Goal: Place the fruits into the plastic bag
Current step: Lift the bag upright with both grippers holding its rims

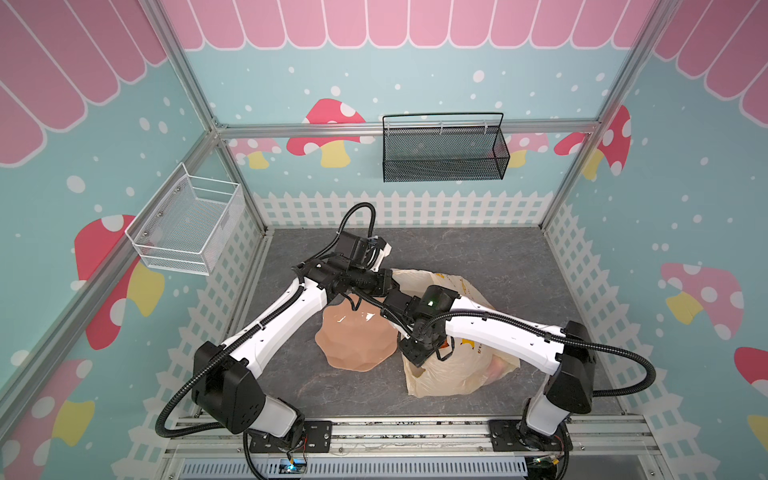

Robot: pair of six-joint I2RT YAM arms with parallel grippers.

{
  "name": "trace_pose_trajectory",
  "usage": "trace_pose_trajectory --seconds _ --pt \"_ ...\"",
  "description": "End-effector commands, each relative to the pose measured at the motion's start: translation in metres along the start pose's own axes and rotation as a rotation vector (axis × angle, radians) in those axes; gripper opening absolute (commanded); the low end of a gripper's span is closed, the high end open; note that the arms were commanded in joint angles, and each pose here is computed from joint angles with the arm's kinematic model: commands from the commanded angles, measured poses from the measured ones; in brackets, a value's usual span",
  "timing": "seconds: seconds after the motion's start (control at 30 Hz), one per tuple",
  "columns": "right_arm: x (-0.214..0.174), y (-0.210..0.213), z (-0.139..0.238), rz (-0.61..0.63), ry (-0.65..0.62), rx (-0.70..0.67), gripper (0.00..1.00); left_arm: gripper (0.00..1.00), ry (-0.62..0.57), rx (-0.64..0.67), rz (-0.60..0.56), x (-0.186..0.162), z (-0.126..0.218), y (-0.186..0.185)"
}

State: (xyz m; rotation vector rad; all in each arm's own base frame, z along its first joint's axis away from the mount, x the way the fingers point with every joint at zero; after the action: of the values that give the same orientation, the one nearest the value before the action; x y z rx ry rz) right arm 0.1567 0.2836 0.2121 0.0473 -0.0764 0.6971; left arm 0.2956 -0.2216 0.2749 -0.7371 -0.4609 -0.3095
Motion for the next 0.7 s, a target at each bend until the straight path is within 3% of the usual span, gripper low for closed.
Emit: trace_pose_trajectory --seconds 0.0,0.1,0.23,0.43,0.67 --pt "0.005 0.001 0.005 -0.005 -0.043 0.024 0.31 0.0 -0.022 -0.021 -0.02 0.006 0.004 -0.007" --pt "0.01 -0.001 0.012 -0.035 -0.088 0.008 0.09 0.0 -0.023 -0.025 -0.015 0.007 0.005 -0.007" --pt "0.015 -0.008 0.04 -0.102 -0.216 -0.003 0.0 0.0 -0.046 -0.031 0.003 0.014 0.012 -0.008" --pt "0.006 -0.031 0.127 -0.222 -0.569 0.005 0.0 0.0 -0.112 -0.052 0.031 0.047 0.025 -0.016" --pt "-0.036 -0.066 0.222 -0.334 -0.935 0.036 0.0 0.0 -0.227 -0.138 0.062 0.11 0.047 -0.045"
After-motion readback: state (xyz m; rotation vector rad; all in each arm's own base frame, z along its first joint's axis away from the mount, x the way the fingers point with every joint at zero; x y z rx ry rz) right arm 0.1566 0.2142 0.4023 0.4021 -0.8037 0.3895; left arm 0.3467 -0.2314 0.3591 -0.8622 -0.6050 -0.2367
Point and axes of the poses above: each gripper's point midway between its finger pads, its own z axis back along the fingers, its own y axis along the line the jaws close on, x = y × z, the point moved 6 cm from there along z, back along the fingers, and after that the axes turned 3 degrees about -z, right-handed, at the moved point
